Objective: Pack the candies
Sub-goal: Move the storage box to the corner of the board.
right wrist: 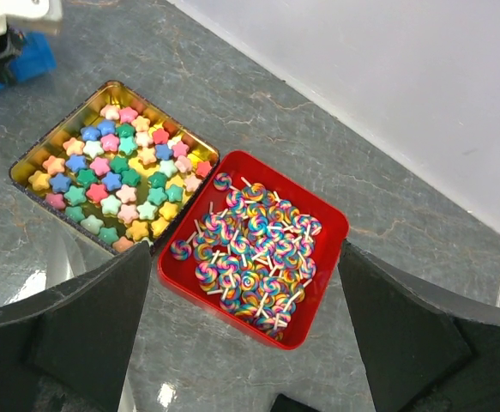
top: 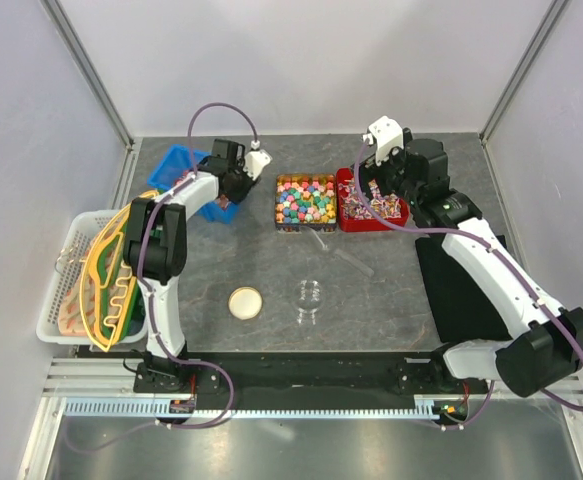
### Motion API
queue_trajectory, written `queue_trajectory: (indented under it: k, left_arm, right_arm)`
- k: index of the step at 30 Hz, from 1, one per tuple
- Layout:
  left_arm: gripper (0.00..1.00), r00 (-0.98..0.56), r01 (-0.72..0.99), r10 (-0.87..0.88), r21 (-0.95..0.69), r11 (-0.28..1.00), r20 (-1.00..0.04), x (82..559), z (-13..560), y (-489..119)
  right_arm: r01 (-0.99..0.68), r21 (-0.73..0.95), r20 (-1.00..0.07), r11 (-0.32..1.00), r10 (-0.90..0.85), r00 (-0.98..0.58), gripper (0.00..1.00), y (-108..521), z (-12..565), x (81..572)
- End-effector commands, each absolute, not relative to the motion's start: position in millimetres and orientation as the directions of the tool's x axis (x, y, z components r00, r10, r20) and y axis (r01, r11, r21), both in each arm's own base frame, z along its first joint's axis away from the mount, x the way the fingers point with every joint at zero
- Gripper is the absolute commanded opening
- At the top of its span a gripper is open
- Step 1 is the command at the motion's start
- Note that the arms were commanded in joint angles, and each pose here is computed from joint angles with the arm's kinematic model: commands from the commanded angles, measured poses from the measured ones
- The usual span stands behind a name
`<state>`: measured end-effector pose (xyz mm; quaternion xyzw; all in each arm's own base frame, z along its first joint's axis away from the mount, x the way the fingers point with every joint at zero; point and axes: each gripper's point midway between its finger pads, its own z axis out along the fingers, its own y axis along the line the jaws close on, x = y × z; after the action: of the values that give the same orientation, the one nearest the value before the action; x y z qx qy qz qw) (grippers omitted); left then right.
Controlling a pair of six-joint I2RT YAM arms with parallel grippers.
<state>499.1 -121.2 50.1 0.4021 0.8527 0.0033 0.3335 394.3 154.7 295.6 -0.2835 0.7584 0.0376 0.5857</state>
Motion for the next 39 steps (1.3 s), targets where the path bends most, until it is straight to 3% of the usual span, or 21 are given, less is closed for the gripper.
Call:
queue_trajectory:
  k: [1,13,16,17,20,30,36,39]
  left_arm:
    - [0.42,-0.521,0.617,0.702,0.354,0.703,-0.486,526,39,-63]
    - [0.46,-0.580,0.479,0.684,0.495,0.725,-0.442,601,36,0]
    - [0.65,-0.556,0.478,0.662,0.458,0.750,-0.503,606,54,-13]
    - [0.81,-0.551,0.482,0.653,0.441,0.757,-0.520,604,57,-18]
    - [0.96,-0.506,0.493,0.619,0.388,0.779,-0.600,601,86,-44]
    - [1.00,-0.350,0.594,0.559,0.283,0.753,-0.752,559,175,-135]
    - [1.00,-0.326,0.724,0.514,0.141,0.675,-0.793,506,182,-194]
    - [1.00,-0.341,0.755,0.513,0.096,0.649,-0.788,486,172,-205]
  right_arm:
    - [-0.464,-0.284,-0.914,0.839,-0.384,-0.134,0.98,156,298,398]
    - [-0.475,-0.270,-0.914,0.837,-0.379,-0.148,0.98,160,292,399]
    - [-0.474,-0.274,-0.912,0.837,-0.382,-0.148,0.98,160,291,399]
    - [-0.472,-0.276,-0.912,0.837,-0.383,-0.146,0.98,159,292,399]
    - [-0.475,-0.277,-0.910,0.836,-0.387,-0.150,0.98,160,289,400]
    - [-0.474,-0.286,-0.903,0.833,-0.399,-0.158,0.98,162,284,402]
    - [-0.534,-0.295,-0.862,0.792,-0.461,-0.208,0.98,167,258,403]
    - [-0.656,-0.272,-0.800,0.704,-0.544,-0.252,0.92,177,230,394]
